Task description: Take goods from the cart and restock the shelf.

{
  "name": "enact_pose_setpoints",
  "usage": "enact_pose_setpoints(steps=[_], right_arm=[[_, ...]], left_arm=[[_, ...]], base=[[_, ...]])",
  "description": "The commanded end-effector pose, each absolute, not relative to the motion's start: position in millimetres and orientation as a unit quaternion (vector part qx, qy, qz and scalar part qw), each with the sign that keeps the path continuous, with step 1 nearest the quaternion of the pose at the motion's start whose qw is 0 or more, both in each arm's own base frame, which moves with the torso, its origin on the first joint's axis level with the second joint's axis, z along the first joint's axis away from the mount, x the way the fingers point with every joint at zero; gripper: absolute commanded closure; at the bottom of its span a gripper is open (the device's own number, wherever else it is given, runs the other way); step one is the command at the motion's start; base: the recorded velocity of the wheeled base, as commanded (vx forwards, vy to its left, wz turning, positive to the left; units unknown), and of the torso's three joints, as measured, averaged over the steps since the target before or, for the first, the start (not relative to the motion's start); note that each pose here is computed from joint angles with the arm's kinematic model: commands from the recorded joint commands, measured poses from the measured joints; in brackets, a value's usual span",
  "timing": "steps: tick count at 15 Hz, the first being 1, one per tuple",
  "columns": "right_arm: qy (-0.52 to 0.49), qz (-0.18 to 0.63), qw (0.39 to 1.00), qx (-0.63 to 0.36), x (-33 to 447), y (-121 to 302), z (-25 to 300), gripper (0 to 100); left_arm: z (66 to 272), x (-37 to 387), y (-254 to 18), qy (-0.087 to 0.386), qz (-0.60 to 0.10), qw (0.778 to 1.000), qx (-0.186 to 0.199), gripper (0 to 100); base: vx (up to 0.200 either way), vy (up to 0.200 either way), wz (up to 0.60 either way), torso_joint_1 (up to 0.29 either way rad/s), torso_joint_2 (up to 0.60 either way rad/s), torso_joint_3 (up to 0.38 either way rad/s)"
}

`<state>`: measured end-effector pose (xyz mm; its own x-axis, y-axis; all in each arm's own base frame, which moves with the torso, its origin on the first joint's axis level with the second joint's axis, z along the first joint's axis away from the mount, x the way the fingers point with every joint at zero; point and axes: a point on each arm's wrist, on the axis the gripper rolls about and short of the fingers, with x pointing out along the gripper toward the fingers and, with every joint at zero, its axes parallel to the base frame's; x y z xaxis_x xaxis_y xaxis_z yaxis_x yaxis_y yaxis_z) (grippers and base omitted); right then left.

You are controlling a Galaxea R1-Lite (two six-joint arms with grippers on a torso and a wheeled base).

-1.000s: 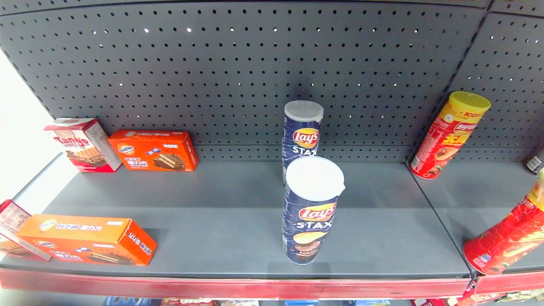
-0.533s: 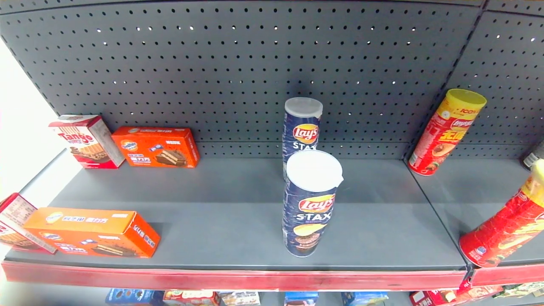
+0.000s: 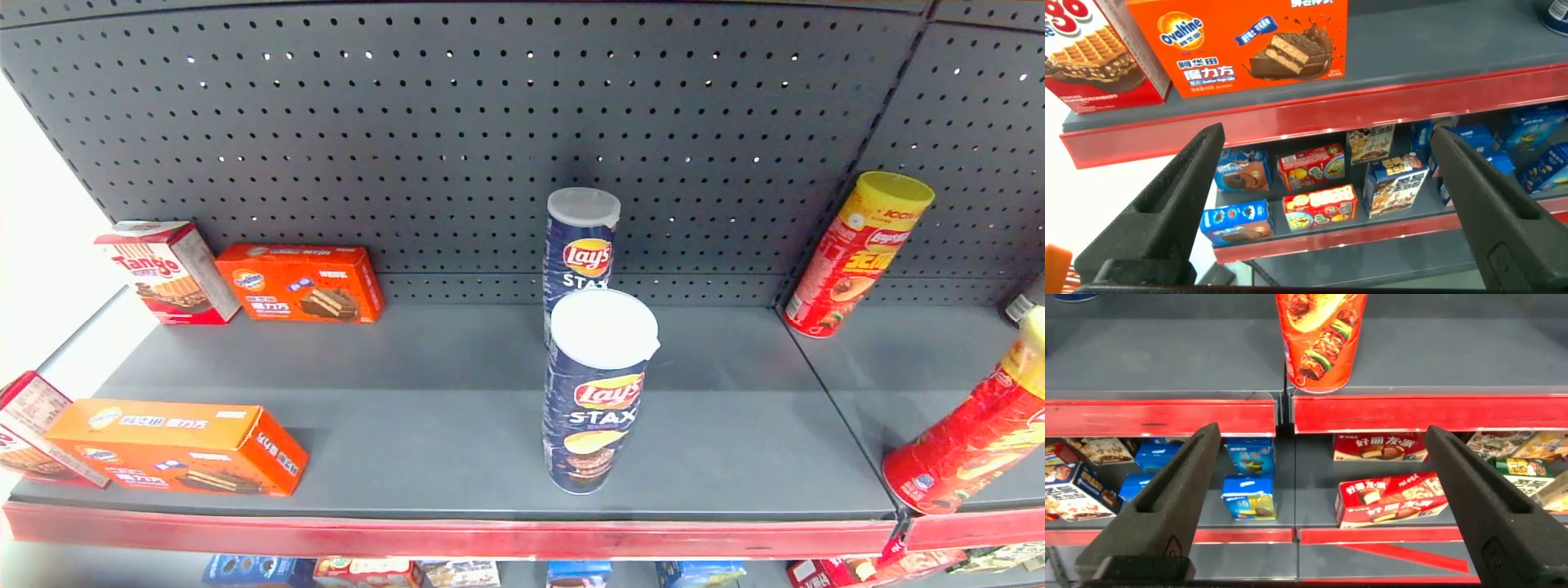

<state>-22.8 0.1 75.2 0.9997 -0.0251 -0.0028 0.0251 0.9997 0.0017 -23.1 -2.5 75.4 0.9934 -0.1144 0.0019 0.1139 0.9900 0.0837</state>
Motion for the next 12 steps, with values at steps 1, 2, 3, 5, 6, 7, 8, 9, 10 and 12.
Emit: enact_pose_setpoints(steps=[1, 2, 3, 5, 6, 7, 8, 9, 10, 12], right_arm=[[0.002, -0.012, 1.0, 0.001, -22.8, 0.1, 75.2, 0], [0.001, -0.012, 1.0, 0.001, -22.8, 0.1, 75.3, 0], [0.002, -0.012, 1.0, 0.001, -22.8, 0.1, 75.2, 0], [0.001, -0.012, 1.0, 0.001, -22.8, 0.1, 75.3, 0], [0.001, -0.012, 1.0, 0.001, -22.8, 0.1, 75.3, 0], [0.002, -0.012, 1.0, 0.001, -22.8, 0.1, 75.2, 0], [0.002, -0.012, 1.0, 0.001, -22.8, 0.1, 75.2, 0], [0.002, -0.012, 1.0, 0.001, -22.8, 0.1, 75.2, 0], [0.001, -0.012, 1.0, 0.002, -22.8, 0.1, 75.3, 0], [0.001, -0.012, 1.0, 0.003, -22.8, 0.1, 75.3, 0]], left_arm=[[75.5, -22.9, -2.5, -0.002, -0.057, 0.998, 0.041, 0], [75.5, -22.9, -2.5, -0.002, -0.057, 0.998, 0.042, 0], [75.5, -22.9, -2.5, -0.002, -0.057, 0.998, 0.042, 0], [75.5, -22.9, -2.5, -0.002, -0.057, 0.998, 0.042, 0], [75.5, -22.9, -2.5, -0.002, -0.057, 0.998, 0.042, 0], [75.5, -22.9, -2.5, -0.002, -0.057, 0.998, 0.041, 0], [75.5, -22.9, -2.5, -0.002, -0.057, 0.998, 0.041, 0], [75.5, -22.9, -2.5, -0.002, -0.057, 0.998, 0.041, 0], [75.5, -22.9, -2.5, -0.002, -0.057, 0.998, 0.041, 0], [75.5, -22.9, -2.5, -0.002, -0.057, 0.998, 0.041, 0]], base=[[0.0, 0.0, 0.0, 0.0, 0.0, 0.0], [0.0, 0.0, 0.0, 0.0, 0.0, 0.0], [0.0, 0.0, 0.0, 0.0, 0.0, 0.0], [0.0, 0.0, 0.0, 0.0, 0.0, 0.0], [0.0, 0.0, 0.0, 0.0, 0.0, 0.0], [0.0, 0.0, 0.0, 0.0, 0.0, 0.0], [0.0, 0.0, 0.0, 0.0, 0.0, 0.0], [0.0, 0.0, 0.0, 0.0, 0.0, 0.0], [0.0, 0.0, 0.0, 0.0, 0.0, 0.0], [0.0, 0.0, 0.0, 0.0, 0.0, 0.0]])
